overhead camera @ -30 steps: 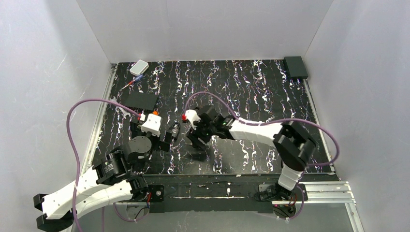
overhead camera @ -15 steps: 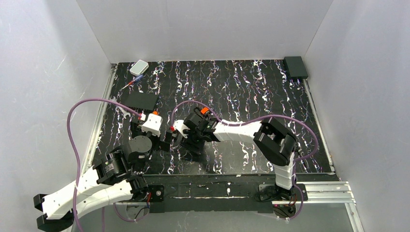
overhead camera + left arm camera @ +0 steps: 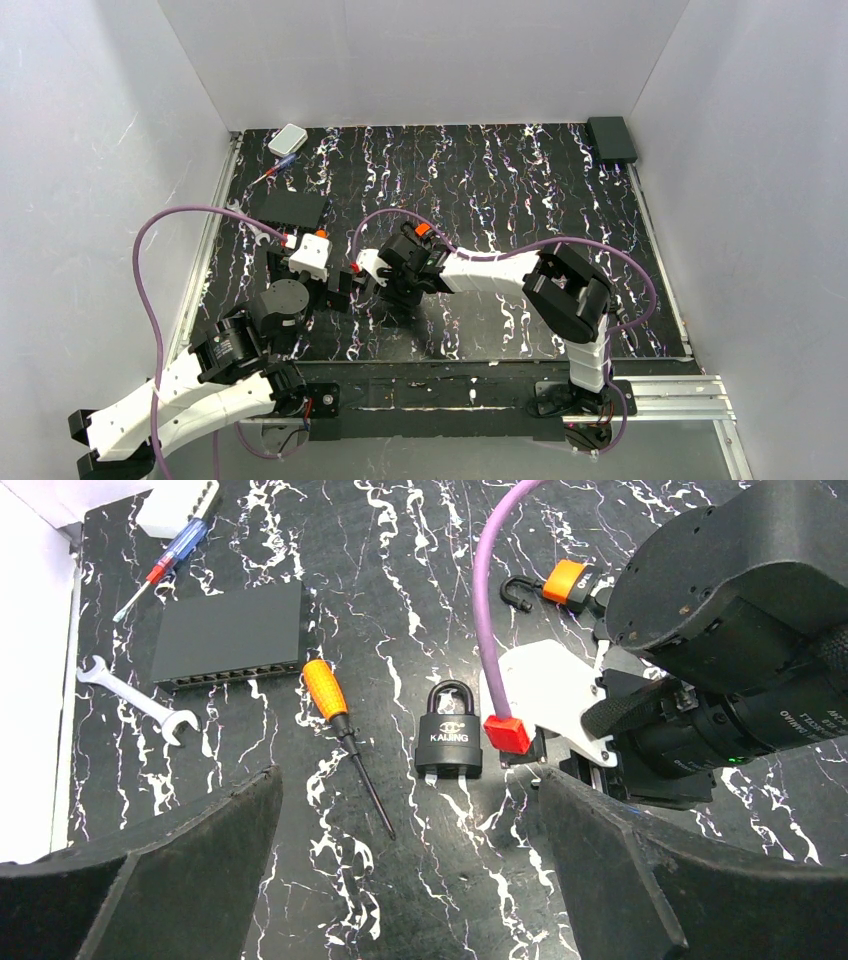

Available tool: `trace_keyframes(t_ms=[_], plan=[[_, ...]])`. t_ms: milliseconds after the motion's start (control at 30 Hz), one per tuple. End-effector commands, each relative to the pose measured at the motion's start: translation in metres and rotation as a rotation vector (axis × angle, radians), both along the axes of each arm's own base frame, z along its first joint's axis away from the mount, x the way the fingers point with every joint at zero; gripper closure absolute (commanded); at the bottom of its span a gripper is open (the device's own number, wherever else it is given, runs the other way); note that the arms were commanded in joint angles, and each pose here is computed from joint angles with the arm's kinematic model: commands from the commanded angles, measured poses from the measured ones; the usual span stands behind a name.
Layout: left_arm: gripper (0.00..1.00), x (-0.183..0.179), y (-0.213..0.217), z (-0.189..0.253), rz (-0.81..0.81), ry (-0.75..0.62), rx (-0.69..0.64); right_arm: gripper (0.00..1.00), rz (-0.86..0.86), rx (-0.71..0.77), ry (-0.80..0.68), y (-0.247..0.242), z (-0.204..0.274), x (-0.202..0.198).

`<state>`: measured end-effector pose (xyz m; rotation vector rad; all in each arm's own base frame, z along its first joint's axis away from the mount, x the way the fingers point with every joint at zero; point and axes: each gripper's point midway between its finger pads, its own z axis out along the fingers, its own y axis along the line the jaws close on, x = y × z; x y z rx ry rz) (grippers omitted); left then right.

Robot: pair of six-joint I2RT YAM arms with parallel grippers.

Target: Unlock with the key

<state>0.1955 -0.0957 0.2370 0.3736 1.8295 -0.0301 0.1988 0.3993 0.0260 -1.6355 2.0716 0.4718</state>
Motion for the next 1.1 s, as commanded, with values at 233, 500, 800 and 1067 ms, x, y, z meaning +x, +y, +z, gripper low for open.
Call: trace_keyframes(t_ms=[233,500,800,1067], plan=[[0.01,0.001,0.001,0.005,0.003,-0.008,-0.013,0.89,-0.007,-0.053,0.037,-0.016,-0.017,-0.012],[0.01,0.0,0.0,0.004,-0.002,0.003,-0.019,0.91,-0.056,0.101,0.014,-0.016,0.017,-0.018],[0.01,-0.001,-0.005,0.0,-0.017,0.027,-0.025,0.92,-0.135,0.249,0.005,-0.026,0.044,-0.027],[0.01,-0.006,-0.028,-0.012,-0.078,0.113,-0.069,0.92,-0.191,0.444,0.0,-0.032,0.091,-0.036]])
